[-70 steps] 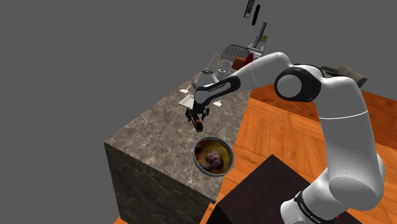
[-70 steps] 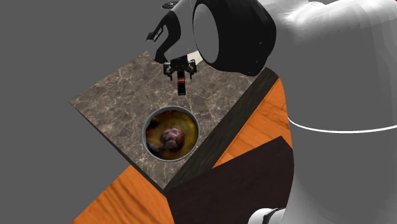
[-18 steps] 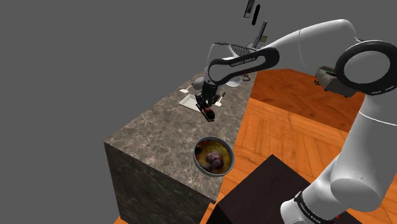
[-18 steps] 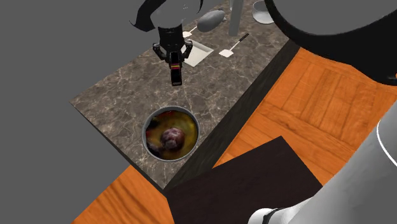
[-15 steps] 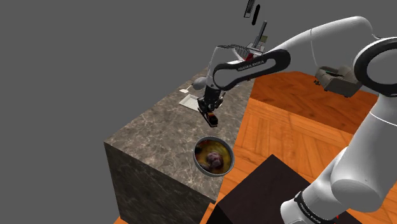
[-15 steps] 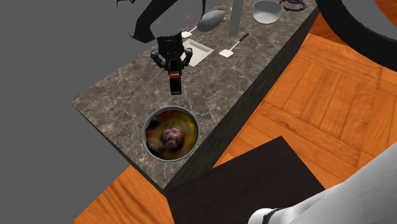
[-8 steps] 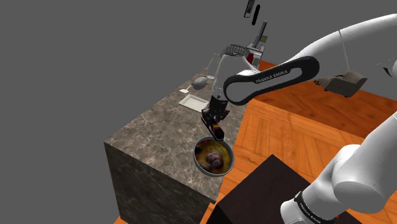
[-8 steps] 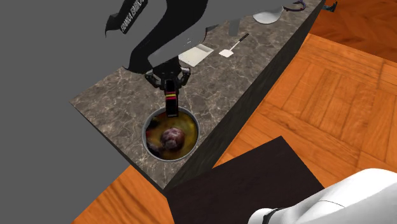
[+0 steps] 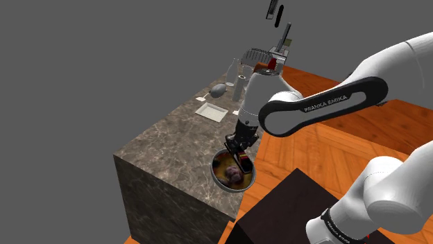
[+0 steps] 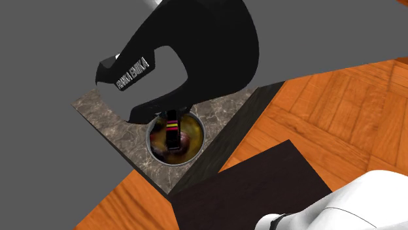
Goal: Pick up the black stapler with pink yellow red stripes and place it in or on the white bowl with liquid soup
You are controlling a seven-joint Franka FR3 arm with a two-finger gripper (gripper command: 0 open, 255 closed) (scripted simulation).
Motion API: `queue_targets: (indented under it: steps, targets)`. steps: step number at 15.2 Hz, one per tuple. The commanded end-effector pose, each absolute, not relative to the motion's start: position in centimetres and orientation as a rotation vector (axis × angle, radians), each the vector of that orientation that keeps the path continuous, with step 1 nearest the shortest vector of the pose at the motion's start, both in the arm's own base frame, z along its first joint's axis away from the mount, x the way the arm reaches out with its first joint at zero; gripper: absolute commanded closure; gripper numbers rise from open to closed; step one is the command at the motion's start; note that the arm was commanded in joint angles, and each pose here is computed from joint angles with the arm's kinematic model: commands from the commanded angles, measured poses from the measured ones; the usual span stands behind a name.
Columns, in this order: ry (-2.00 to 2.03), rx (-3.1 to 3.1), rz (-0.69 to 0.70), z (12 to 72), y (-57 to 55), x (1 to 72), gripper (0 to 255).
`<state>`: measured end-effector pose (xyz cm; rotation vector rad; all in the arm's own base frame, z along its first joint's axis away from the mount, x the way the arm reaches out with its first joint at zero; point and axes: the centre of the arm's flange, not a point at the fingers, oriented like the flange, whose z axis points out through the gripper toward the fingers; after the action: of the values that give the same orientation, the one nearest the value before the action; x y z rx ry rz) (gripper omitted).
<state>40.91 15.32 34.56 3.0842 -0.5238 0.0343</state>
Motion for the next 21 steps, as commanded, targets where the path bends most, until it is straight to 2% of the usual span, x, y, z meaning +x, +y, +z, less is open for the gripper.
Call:
queue_targets:
  steps: [1,10,18,19,21]
  targets:
    - [-0.525,3.084,0.035,33.6,15.5,40.6,255]
    - [-0.525,3.084,0.035,28.8,15.5,40.6,255]
    - [-0.525,3.084,0.035,28.8,15.5,40.6,255]
    - [-0.525,3.084,0.035,28.8,15.5,40.7,0]
    - [-0.525,3.084,0.035,28.8,15.5,40.7,0]
